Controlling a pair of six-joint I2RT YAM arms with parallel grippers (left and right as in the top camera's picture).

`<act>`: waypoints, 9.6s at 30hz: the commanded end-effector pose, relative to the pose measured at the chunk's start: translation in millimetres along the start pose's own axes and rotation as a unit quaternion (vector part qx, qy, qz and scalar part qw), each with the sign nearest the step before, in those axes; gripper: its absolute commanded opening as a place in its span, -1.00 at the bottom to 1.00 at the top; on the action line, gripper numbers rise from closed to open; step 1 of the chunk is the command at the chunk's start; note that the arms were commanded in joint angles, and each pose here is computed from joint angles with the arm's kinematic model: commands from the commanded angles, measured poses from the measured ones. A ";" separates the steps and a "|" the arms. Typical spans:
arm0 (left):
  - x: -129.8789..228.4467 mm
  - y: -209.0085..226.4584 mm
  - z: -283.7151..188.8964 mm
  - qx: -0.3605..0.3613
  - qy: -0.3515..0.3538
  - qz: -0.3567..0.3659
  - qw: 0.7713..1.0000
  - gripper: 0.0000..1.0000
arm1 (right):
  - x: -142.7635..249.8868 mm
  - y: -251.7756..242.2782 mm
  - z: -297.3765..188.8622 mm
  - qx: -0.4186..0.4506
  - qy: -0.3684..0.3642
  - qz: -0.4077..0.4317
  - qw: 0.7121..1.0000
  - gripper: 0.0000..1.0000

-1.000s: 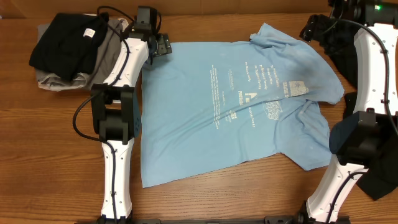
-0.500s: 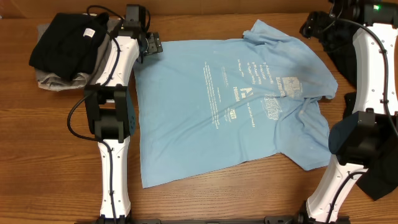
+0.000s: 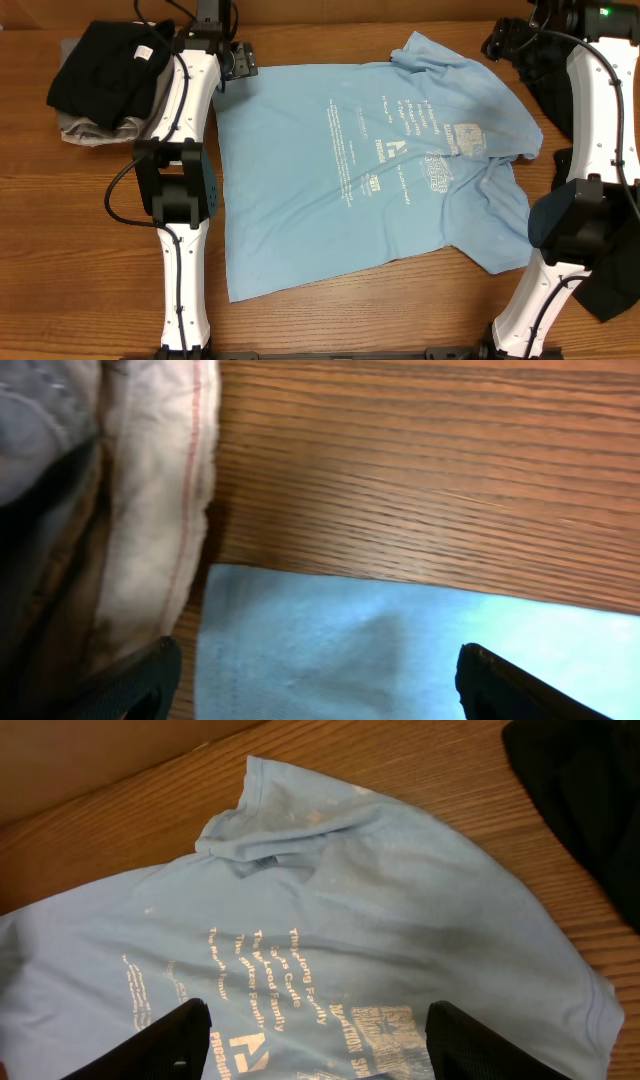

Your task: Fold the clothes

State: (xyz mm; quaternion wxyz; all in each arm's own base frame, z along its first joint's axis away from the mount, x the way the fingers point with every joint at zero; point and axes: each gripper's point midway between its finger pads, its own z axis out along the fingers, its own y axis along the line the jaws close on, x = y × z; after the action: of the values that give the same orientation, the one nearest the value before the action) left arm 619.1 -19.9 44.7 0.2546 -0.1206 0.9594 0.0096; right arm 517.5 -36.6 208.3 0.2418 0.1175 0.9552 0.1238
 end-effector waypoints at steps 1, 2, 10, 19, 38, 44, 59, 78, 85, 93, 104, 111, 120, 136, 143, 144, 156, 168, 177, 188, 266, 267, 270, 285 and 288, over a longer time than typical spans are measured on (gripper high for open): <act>12.7 21.3 19.2 -0.044 0.013 0.007 0.999 0.79 | -4.1 2.9 -2.6 0.000 -0.009 -0.007 1.000 0.46; 13.8 23.6 21.6 -0.051 0.013 0.007 0.999 0.79 | -4.3 2.9 -2.6 0.000 -0.010 -0.008 1.000 0.45; 26.3 32.5 46.1 -0.063 0.025 0.006 0.998 0.78 | -4.9 2.9 -2.6 0.000 -0.011 -0.008 1.000 0.46; 29.8 31.7 55.8 -0.060 0.026 0.003 0.998 0.61 | -6.5 1.8 -2.0 0.003 -0.014 -0.009 1.000 0.45; 22.6 17.7 30.6 -0.034 0.039 0.007 0.999 -0.92 | -34.0 28.6 22.6 -0.028 -0.082 -0.047 0.995 0.30; 11.2 -3.9 -1.4 -0.007 0.039 0.016 0.999 -0.91 | -57.1 74.5 34.6 -0.059 -0.142 -0.094 0.984 0.29; 22.4 -39.8 -18.9 0.008 0.049 0.044 0.998 -0.92 | -0.8 110.2 184.7 -0.070 -0.072 -0.219 0.971 0.90; 24.1 -39.1 -19.1 0.007 0.053 0.044 0.998 -0.92 | -10.2 87.6 224.6 -0.021 -0.103 -0.201 0.974 -0.90; 24.1 -39.2 -19.1 0.007 0.053 0.044 0.998 -0.92 | -21.9 80.3 216.6 -0.002 -0.114 -0.185 0.976 -0.93; 25.0 -42.5 -19.3 0.015 0.055 0.042 0.998 -0.92 | -67.1 94.6 184.0 -0.033 -0.179 -0.147 0.972 0.45; 27.5 -46.8 -19.8 0.027 0.061 0.042 0.997 -0.92 | -53.1 77.8 238.8 -0.023 -0.176 -0.136 0.975 0.48; 27.4 -51.0 -20.1 0.032 0.059 0.044 0.997 -0.92 | -46.0 69.3 259.3 -0.016 -0.174 -0.135 0.975 0.47; 27.3 -52.5 -20.3 0.033 0.058 0.044 0.997 -0.92 | -19.9 47.9 292.1 0.011 -0.138 -0.126 0.982 0.04; 28.4 -55.5 -20.6 0.042 0.061 0.044 0.996 -0.92 | -86.6 49.2 132.1 0.037 -0.138 -0.094 0.985 -0.93; 26.8 -51.3 -20.0 0.040 0.060 0.043 0.996 -0.92 | -52.8 14.8 107.3 0.036 -0.052 -0.059 0.996 -0.93; 26.2 -50.2 -19.9 0.040 0.059 0.044 0.996 -0.92 | -48.7 12.3 107.0 0.031 -0.042 -0.055 0.997 -0.93; 10.9 -19.7 -34.2 0.029 0.057 0.020 0.998 -0.92 | -10.6 -18.6 100.6 0.036 0.044 -0.016 0.998 -0.93; 26.6 -14.2 -36.5 0.020 0.090 0.036 0.995 -0.92 | 27.7 -2.5 107.6 -0.012 0.127 0.023 0.992 0.27; 26.2 -20.1 -36.8 0.024 0.086 0.041 0.995 -0.92 | 26.5 28.0 121.4 -0.001 0.108 -0.066 0.992 0.31; 27.8 -18.2 -37.0 0.022 0.090 0.041 0.995 -0.92 | 68.8 65.0 124.5 0.040 0.164 -0.153 0.974 0.37; 2.1 32.4 -170.3 0.015 0.063 0.010 0.998 -0.92 | -19.4 -46.3 -87.3 0.046 -0.030 0.073 0.996 -0.92; 5.1 29.9 -167.9 0.016 0.070 0.014 0.997 -0.92 | -18.1 -45.4 -85.2 0.042 -0.025 0.073 0.996 -0.92; 14.5 24.8 -159.7 0.012 0.090 0.023 0.996 -0.92 | -12.0 -43.9 -75.8 0.034 -0.006 0.074 0.997 -0.92; 93.5 1.1 -110.4 -0.004 0.239 0.101 0.966 -0.92 | 66.2 -75.8 1.5 0.062 0.177 0.100 0.977 -0.92; 111.5 -2.1 -103.4 -0.006 0.270 0.112 0.956 -0.92 | 74.0 -79.6 12.6 0.063 0.191 0.102 0.974 -0.92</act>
State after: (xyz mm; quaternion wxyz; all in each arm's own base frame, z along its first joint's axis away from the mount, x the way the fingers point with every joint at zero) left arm 485.2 -49.4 77.3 -0.0042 -0.0372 0.9993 0.0065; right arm 452.3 -82.5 145.8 0.0355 0.2082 0.9705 0.1164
